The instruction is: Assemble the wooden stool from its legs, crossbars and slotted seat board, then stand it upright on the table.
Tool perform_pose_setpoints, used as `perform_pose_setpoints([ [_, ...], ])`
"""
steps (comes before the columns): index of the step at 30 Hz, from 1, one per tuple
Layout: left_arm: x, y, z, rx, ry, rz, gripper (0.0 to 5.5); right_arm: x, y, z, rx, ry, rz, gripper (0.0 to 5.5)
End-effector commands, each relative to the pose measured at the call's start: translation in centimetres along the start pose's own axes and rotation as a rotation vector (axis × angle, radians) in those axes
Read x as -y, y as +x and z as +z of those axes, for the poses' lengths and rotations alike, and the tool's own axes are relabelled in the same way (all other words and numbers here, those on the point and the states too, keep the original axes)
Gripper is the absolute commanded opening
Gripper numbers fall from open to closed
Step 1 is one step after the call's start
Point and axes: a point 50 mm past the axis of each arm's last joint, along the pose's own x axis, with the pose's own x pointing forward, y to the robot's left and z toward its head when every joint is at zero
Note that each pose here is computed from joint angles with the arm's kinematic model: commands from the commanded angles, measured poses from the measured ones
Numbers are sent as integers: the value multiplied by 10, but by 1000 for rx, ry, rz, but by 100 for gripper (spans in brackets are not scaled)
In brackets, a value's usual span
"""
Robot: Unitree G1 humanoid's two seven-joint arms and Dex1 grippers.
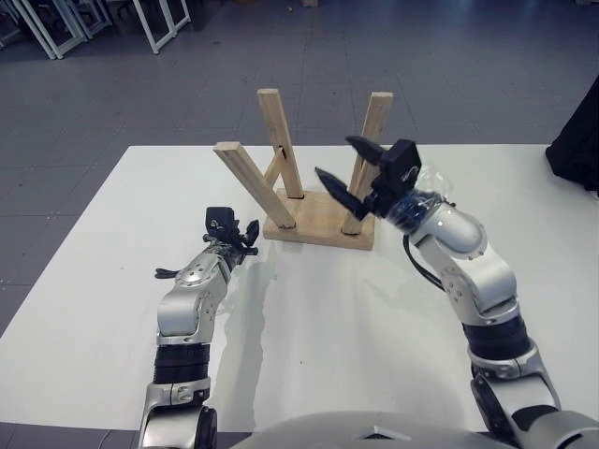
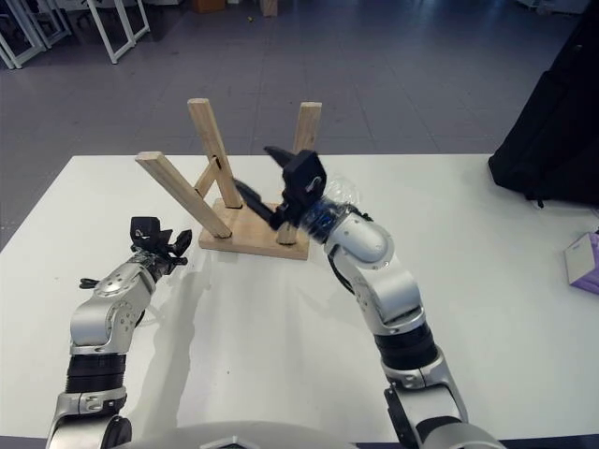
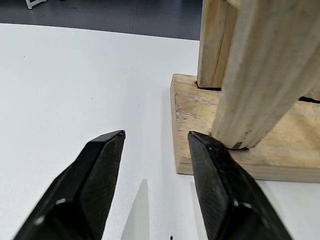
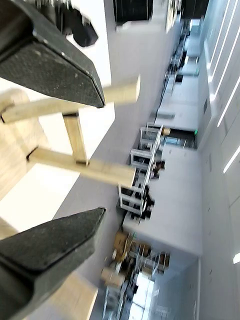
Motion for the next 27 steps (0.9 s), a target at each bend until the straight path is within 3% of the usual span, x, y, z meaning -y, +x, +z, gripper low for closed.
perform_pose_setpoints([
  [1,-6,0,7,16,16,8,230,-3,-1,2,-6,51,5,366],
  [4,-19,-3,19,44,48,-2,230,-11,-3,11,29,95,43,366],
  [9,-42,-28,71,188,112,-317,230,-6,-15,35,77,127,78,366],
  [10,-45,-32,79,197,138,-373,252,-1,-20,37,64,133,85,370],
  [16,-46,-46,117,105,331,-784,352,70,-77,26,-277,152,174,370],
  [19,-42,-29,131,133,356,-826,352,88,-87,17,-379,136,191,370],
  [27,-28,3,145,115,336,-980,352,119,-12,-9,-380,60,267,370],
])
